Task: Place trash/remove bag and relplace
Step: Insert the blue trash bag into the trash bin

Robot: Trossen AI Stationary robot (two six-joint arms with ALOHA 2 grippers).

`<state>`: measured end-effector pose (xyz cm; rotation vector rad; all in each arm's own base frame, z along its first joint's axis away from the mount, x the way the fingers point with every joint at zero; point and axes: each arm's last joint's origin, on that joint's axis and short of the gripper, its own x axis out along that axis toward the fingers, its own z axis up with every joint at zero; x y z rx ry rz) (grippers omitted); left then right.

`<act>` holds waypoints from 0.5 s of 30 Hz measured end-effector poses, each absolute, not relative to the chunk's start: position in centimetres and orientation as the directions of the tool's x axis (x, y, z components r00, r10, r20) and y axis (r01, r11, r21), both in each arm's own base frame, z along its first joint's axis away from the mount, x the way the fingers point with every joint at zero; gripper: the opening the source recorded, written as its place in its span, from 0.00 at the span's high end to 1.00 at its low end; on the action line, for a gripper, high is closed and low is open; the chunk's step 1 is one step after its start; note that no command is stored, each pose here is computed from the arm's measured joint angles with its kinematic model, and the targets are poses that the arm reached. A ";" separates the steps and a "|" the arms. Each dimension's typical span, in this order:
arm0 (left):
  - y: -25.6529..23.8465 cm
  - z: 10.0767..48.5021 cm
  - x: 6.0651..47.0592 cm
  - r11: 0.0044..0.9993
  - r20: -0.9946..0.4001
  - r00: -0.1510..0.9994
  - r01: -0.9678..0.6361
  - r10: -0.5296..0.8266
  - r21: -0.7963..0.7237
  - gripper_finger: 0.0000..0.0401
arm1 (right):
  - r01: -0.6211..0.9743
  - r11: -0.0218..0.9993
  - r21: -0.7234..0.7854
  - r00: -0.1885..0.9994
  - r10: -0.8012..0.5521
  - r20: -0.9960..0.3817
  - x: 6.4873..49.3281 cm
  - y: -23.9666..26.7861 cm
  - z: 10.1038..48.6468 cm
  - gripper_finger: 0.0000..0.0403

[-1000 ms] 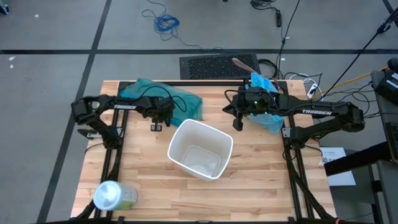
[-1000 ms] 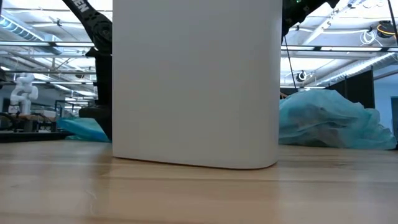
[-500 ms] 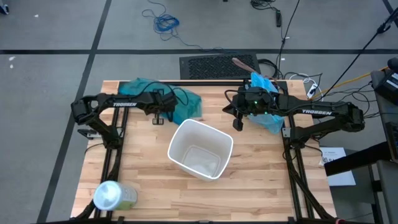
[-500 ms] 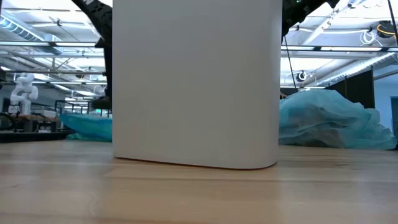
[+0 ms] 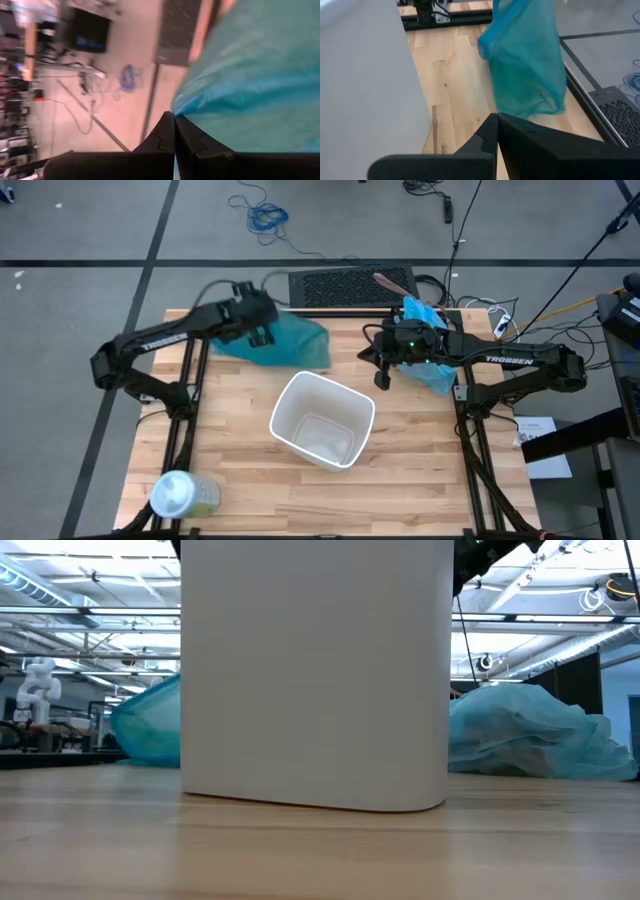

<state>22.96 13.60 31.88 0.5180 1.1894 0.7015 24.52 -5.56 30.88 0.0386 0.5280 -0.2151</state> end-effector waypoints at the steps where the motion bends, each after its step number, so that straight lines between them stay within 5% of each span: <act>1: 13.7 32.9 22.8 0.667 -0.630 0.219 -0.235 0.745 0.707 1.00 | 0.214 0.977 -0.019 0.846 -0.195 -0.497 24.6 -5.6 30.9 1.00; 15: 14.1 44.9 20.3 0.478 -0.376 0.304 -0.426 0.875 0.768 1.00 | 0.268 0.963 -0.021 0.900 -0.258 -0.351 25.2 -5.9 32.4 0.98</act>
